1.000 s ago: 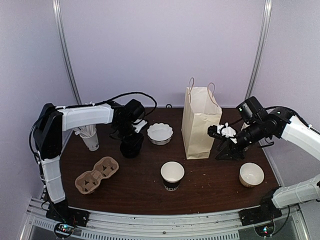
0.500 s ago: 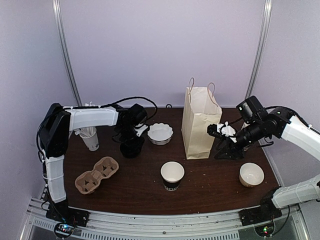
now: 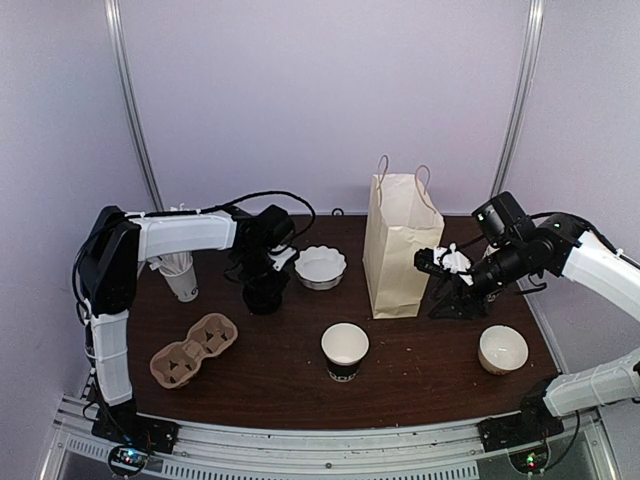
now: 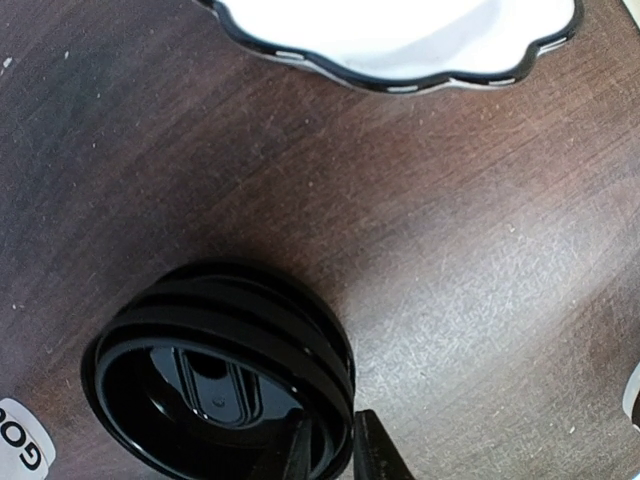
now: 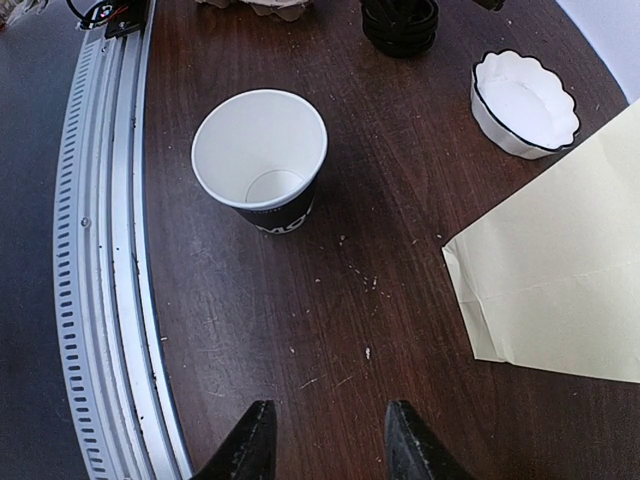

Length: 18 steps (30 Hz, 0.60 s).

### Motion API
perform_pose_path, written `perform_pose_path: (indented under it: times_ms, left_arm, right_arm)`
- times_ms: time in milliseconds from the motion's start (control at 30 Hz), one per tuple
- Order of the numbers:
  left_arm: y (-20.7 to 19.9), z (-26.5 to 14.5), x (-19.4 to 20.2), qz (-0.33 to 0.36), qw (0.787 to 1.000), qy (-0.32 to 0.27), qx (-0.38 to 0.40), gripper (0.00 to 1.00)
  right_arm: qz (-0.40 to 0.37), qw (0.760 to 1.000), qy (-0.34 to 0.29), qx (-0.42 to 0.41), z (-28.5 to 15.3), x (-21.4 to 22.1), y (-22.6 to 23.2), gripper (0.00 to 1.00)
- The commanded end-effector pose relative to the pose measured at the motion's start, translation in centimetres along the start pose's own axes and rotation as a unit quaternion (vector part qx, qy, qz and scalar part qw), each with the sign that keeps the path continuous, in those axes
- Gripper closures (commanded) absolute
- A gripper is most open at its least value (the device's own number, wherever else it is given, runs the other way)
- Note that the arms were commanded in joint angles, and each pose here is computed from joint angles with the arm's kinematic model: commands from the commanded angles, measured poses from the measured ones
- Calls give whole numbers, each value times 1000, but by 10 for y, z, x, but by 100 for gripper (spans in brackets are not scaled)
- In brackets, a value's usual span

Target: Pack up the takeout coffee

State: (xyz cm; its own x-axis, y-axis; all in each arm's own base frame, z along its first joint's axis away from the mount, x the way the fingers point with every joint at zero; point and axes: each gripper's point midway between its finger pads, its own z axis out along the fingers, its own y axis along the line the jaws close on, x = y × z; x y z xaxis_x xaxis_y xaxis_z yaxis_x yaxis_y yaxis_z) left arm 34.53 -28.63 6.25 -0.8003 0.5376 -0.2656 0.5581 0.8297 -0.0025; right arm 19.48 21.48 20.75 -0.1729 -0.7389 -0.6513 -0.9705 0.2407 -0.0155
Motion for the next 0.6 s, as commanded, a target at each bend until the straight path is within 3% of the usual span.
perform_pose_path:
  times_ms: [0, 267, 567]
  left_arm:
    - [-1, -7, -5, 0, 1000, -2, -3, 84]
    - [0, -37, -6, 1, 1000, -13, 0, 90]
    - [-15, -99, -14, 10, 996, -69, 50, 94]
  right_arm:
    - [-5, 1000, -17, 3, -6, -11, -2, 59]
    - [-4, 1000, -15, -5, -6, -10, 1, 59]
    - [-7, 1000, -15, -13, -10, -16, 1, 59]
